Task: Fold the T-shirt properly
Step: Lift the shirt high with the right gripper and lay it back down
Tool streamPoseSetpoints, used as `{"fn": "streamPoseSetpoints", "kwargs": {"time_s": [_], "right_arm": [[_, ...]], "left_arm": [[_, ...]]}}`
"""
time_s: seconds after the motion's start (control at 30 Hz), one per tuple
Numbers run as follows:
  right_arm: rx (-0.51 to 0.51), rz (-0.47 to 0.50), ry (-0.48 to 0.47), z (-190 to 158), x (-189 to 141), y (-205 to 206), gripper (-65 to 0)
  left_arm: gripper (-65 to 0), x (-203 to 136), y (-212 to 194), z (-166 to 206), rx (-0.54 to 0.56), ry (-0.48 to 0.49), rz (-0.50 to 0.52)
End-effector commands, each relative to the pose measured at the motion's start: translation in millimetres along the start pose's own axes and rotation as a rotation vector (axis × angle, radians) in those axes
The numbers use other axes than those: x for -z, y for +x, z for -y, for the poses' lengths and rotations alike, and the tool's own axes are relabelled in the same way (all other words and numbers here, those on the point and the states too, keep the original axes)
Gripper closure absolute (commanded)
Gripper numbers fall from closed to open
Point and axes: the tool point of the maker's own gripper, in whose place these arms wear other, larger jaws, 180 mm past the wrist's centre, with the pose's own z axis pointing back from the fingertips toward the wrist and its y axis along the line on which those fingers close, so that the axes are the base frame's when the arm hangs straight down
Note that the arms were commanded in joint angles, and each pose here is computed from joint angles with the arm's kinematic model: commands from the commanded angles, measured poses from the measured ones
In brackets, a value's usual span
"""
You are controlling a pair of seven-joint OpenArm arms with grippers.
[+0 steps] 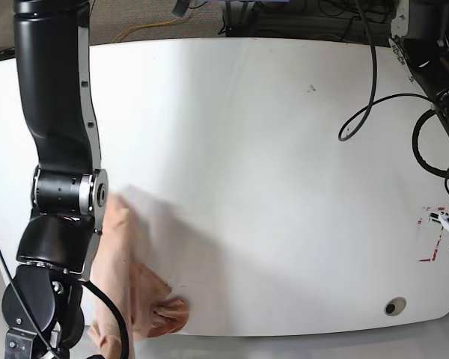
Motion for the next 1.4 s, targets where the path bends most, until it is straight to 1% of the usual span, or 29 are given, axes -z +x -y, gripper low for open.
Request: {"fn": "streamPoseSetpoints", "kwargs": {"time_s": [0.0,0.13,0.2,0.27,0.3,0.4,0.5,0.6,0.63,0.77,0.9,0.93,1.0,1.07,1.1,1.2,1.37], "right_arm": [[-0.021,0.05,-0.024,-1,-14,29,0.0],[-0.076,0.079,0.0,-29,-18,53,0.0],[-0.141,0.106,-0.006,-47,-27,73,0.0],[-0.181,0.159,-0.021,-60,-41,91,0.0],[-0.194,0.204,-0.032,-65,-51,103,0.0],[-0.212,0.289,-0.072,-67,-74,120,0.0],[-0.227,0.346,-0.126,-62,-95,128,0.0],[-0.237,0.373,-0.169,-55,-108,129,0.0],[-0.239,0.369,-0.182,-53,-109,121,0.0],[-0.235,0.337,-0.18,-66,-101,82,0.0],[-0.232,0.269,-0.159,-84,-88,34,0.0],[-0.226,0.246,-0.144,-90,-83,21,0.0],[-0.213,0.17,-0.103,-103,-69,-14,0.0],[-0.206,0.123,-0.078,-111,-61,-35,0.0],[-0.19,0.084,-0.057,-117,-56,-54,0.0],[-0.125,0.011,-0.031,-122,-50,-92,0.0],[-0.07,-0.09,0.013,-138,-44,-141,0.0]], "left_arm": [[-0.4,-6,4,-21,-0.004,0.055,0.022],[-0.4,-9,-4,-27,-0.021,0.072,0.007],[-0.4,-9,-14,-28,-0.035,0.073,-0.015],[-0.4,-11,-19,-31,-0.045,0.081,-0.024],[-0.4,-11,-21,-32,-0.048,0.085,-0.027],[-0.4,-12,-23,-33,-0.05,0.087,-0.032],[-0.4,-13,-32,-24,-0.044,0.066,-0.053],[-0.8,-14,-37,-19,-0.039,0.052,-0.066],[-1.0,-14,-39,-15,-0.038,0.043,-0.07],[-1.0,-9,-40,12,-0.03,-0.02,-0.074],[-1.0,-5,-37,35,-0.05,-0.063,-0.065],[-1.0,-4,-35,40,-0.056,-0.073,-0.061],[-1.0,-2,-32,50,-0.061,-0.094,-0.054],[-1.0,-1,-31,59,-0.065,-0.112,-0.052],[-1.0,0,-31,68,-0.063,-0.132,-0.053],[-1.1,1,-27,85,-0.05,-0.175,-0.046],[-1.3,0,-29,111,-0.058,-0.23,-0.054]]}}
